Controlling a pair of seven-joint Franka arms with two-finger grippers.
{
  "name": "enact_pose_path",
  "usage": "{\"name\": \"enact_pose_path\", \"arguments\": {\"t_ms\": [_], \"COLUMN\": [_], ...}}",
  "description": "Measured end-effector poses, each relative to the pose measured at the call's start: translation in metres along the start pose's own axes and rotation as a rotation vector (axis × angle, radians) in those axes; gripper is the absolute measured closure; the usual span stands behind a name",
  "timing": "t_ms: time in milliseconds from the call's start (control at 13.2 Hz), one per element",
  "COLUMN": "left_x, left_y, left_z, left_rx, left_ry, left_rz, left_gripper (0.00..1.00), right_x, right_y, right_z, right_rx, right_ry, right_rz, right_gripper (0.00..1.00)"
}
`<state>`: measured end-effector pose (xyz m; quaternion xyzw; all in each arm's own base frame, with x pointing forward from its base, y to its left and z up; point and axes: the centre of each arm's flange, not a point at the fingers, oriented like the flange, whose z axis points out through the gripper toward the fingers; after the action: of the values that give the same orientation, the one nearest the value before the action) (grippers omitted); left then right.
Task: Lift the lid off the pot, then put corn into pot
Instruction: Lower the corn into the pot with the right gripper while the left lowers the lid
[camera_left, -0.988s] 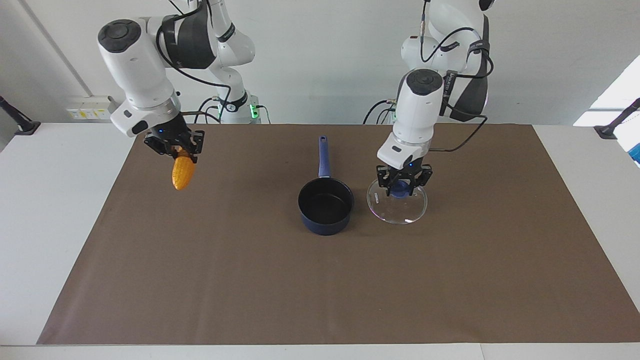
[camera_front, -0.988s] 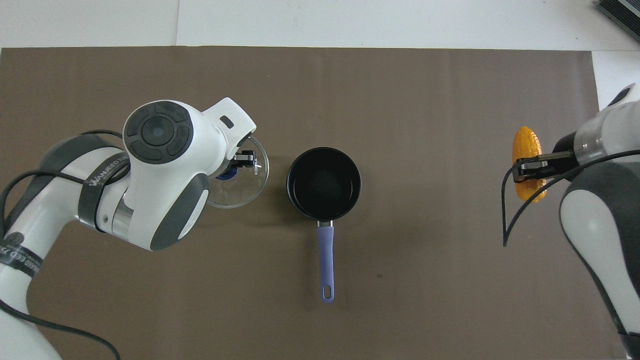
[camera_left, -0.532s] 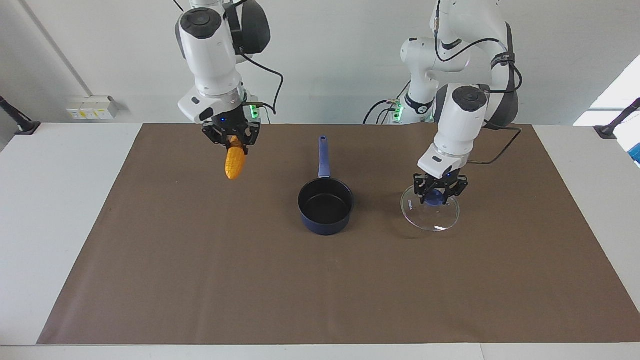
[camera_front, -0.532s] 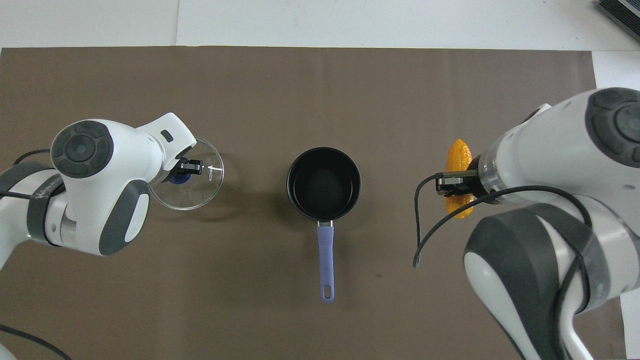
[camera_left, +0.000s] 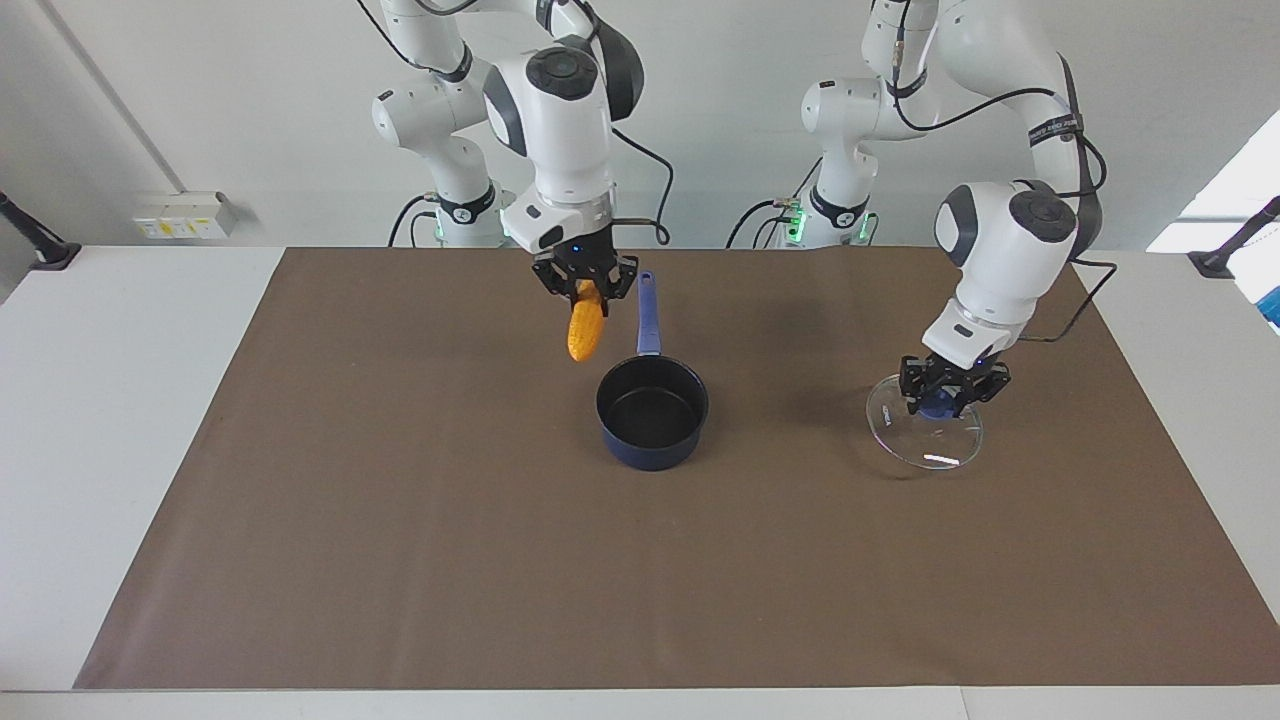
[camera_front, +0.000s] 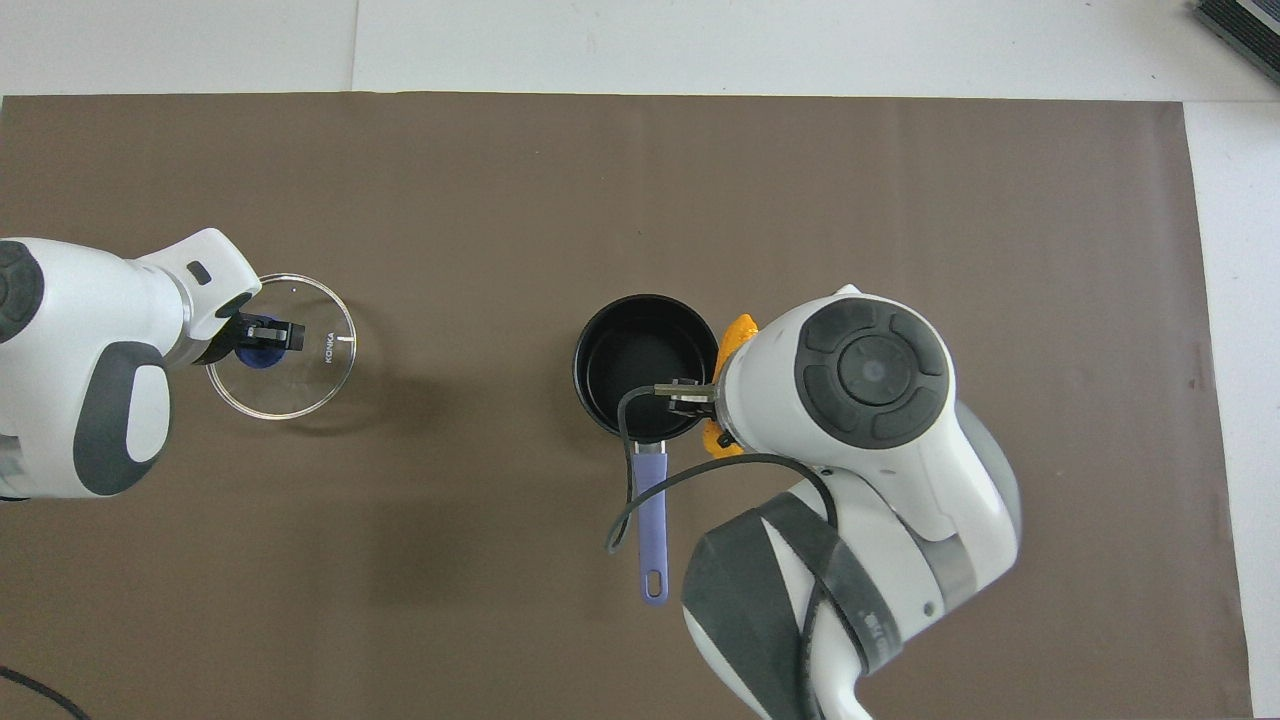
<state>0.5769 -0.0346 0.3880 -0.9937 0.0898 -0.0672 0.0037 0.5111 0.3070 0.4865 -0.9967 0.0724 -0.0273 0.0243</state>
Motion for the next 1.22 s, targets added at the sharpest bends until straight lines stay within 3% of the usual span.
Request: {"name": "enact_pose_path", "arguments": {"t_ms": [380, 760, 1216], "left_x": [-0.007, -0.005, -0.003], "left_y": [-0.044, -0.049, -0.050], "left_z": [0.026, 0.047, 0.050], "left_rx": [-0.041, -0.048, -0.053], "left_ry": [-0.013, -0.035, -0.035], "left_rz": [0.011, 0.087, 0.096], "left_gripper": [0.39, 0.39, 0.36], "right_x": [0.007, 0.000, -0.008], "right_y": [-0.037, -0.045, -0.044], "right_z": [0.065, 0.113, 0.126], "right_rx": [0.084, 0.054, 0.038], "right_ry": [-0.002, -0.033, -0.052], "right_rz": [0.023, 0.006, -0.024], "right_gripper": [0.59, 0.59, 0.59]}}
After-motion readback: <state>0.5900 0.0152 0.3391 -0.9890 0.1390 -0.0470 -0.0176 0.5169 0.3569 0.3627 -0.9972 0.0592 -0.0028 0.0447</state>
